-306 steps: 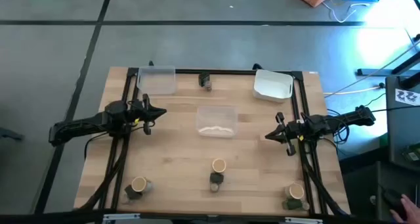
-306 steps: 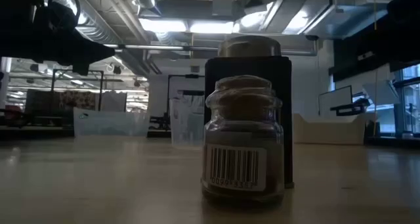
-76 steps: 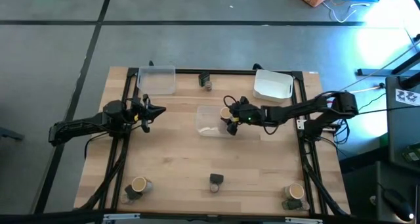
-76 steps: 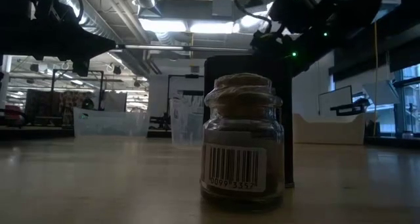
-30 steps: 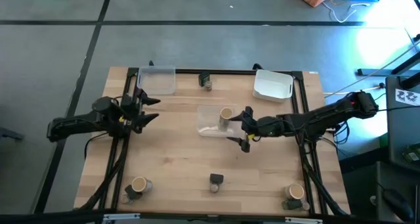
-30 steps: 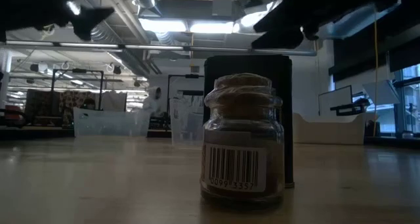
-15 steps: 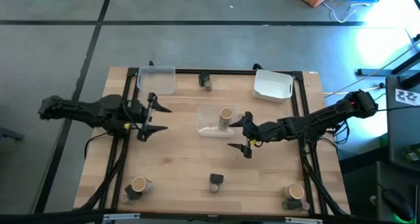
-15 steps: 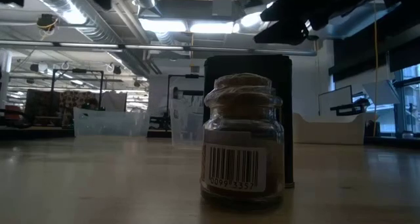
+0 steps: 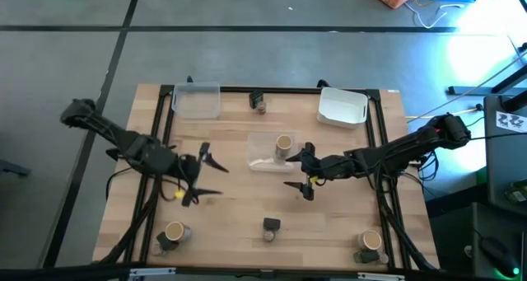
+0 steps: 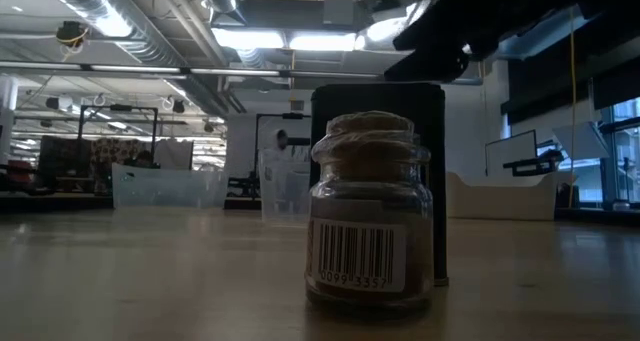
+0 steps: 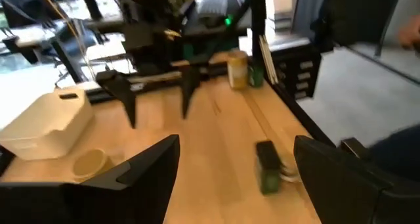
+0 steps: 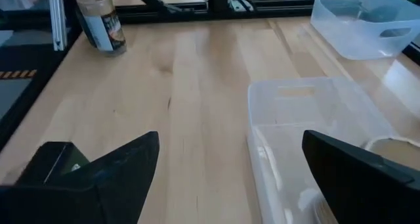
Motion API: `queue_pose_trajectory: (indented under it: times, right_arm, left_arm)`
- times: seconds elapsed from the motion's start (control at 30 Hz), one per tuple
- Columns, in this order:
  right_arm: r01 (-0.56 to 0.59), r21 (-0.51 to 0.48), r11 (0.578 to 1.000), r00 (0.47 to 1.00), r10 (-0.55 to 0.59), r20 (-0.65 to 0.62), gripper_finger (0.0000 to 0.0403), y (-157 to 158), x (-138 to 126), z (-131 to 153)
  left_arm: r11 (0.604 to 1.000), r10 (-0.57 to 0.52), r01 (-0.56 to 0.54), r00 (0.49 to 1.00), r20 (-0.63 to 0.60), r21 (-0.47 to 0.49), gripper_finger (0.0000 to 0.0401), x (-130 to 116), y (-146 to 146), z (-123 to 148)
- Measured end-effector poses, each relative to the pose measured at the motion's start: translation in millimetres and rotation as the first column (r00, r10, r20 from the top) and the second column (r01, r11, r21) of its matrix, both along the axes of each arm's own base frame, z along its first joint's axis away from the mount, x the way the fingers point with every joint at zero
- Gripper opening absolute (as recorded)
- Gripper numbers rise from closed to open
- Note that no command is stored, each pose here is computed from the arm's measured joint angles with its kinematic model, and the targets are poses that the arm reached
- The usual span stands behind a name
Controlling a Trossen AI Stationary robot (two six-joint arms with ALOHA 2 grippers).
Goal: Sort spices by type
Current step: Put the gold seasoning bottle into the bottom transparent bin
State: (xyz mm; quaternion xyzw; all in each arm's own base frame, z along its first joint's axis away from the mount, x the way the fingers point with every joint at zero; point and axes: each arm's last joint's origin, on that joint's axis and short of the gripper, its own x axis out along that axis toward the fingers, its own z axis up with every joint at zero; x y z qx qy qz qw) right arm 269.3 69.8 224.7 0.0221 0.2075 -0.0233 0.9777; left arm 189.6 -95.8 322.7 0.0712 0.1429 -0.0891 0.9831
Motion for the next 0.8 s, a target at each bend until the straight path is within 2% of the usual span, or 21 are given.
queue_pose_trajectory:
  times: [0.2,0.43,0.67,0.8]
  right_arm:
    - [0.002,0.022,1.000,1.000,-0.002,0.002,0.0374,2,6,-6]
    - [-0.003,0.027,1.000,1.000,0.003,0.000,0.0374,3,11,-13]
    - [-0.011,0.025,1.000,0.999,0.010,0.040,0.0374,5,19,-18]
    - [-0.012,0.024,1.000,0.999,0.011,0.040,0.0374,5,20,-19]
  left_arm:
    - [1.000,0.028,-0.029,0.991,-0.128,-0.005,0.0288,1,-38,3]
    - [0.987,0.055,-0.097,0.952,-0.301,-0.125,0.0288,-2,-74,-5]
    - [0.944,0.071,-0.226,0.850,-0.522,-0.240,0.0288,-17,-100,-24]
    - [0.906,0.074,-0.326,0.752,-0.655,-0.271,0.0288,-29,-109,-36]
